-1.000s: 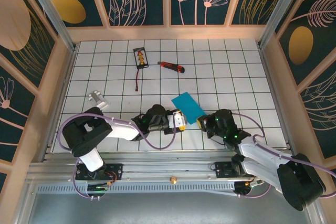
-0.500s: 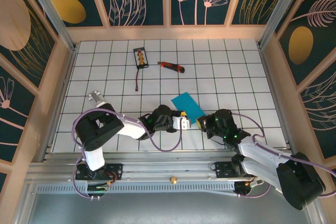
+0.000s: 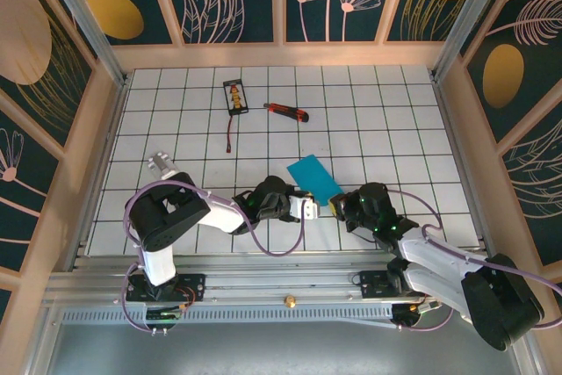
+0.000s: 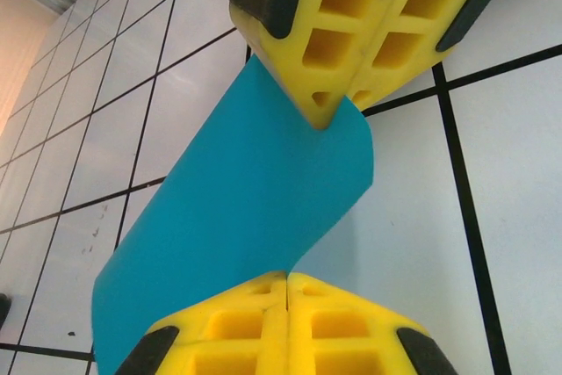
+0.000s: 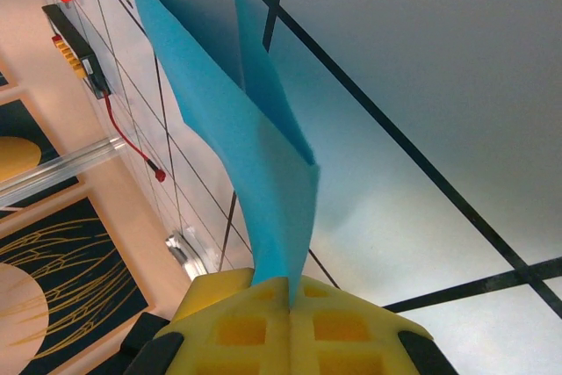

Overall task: Fold a paper plane with a square sheet of paper (pick it up from the middle)
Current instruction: Third fold the triangle at the center of the table.

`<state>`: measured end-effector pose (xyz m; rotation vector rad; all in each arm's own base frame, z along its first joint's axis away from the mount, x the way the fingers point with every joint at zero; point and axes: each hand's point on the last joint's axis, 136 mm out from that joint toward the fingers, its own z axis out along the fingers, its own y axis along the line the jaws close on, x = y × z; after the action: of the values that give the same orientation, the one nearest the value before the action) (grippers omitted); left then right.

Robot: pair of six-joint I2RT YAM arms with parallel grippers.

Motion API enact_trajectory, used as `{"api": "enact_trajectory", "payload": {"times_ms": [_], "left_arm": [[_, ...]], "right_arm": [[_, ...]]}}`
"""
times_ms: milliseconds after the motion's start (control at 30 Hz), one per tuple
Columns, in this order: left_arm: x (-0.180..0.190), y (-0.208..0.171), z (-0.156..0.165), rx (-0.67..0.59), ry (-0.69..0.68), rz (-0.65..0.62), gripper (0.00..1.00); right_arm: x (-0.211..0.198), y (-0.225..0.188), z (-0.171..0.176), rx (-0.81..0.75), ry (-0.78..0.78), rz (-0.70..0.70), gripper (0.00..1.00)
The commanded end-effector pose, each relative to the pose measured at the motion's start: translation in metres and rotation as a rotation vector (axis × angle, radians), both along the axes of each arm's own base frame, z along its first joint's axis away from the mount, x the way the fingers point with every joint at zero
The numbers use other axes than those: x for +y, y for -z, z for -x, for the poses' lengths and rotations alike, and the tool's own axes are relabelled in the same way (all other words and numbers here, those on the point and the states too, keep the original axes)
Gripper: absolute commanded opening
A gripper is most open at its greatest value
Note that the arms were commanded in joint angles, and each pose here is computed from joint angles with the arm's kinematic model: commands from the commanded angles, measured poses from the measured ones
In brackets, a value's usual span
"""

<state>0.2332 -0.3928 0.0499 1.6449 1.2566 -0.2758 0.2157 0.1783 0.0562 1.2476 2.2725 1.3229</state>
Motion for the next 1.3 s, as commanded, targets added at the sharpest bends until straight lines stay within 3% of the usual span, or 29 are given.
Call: {"api": "enact_trajectory", "payload": {"times_ms": [0,133,267,600,733,967,1100,1267], "left_arm": [[-0.008,-0.006,0.008,-0.017,0.058,0.030,0.00],[-0.007,-0.008,0.011,-0.015,0.067,0.036,0.00],[-0.003,-0.006,0.015,0.003,0.083,0.031,0.00],[0.014,-0.012,0.016,0.104,0.145,0.010,0.00],[0.022,-0.009,0.013,0.146,0.172,-0.028,0.00],[0.029,-0.008,0.007,0.226,0.189,-0.055,0.00],[0.029,-0.009,0.007,0.251,0.201,-0.052,0.00],[0.028,-0.006,0.006,0.274,0.210,-0.057,0.00]], "right_arm": [[0.002,-0.010,-0.007,-0.026,-0.002,-0.008,0.06],[-0.006,-0.014,-0.011,-0.053,-0.025,0.052,0.17],[-0.020,-0.025,-0.011,-0.125,-0.106,0.239,0.27],[-0.023,-0.058,-0.013,-0.469,-0.427,0.592,0.38],[0.004,-0.067,-0.012,-0.662,-0.617,0.651,0.39],[0.038,-0.071,-0.007,-0.889,-0.790,0.660,0.39],[0.052,-0.074,0.001,-1.035,-0.839,0.678,0.39],[0.055,-0.070,0.004,-1.070,-0.842,0.678,0.39]]}}
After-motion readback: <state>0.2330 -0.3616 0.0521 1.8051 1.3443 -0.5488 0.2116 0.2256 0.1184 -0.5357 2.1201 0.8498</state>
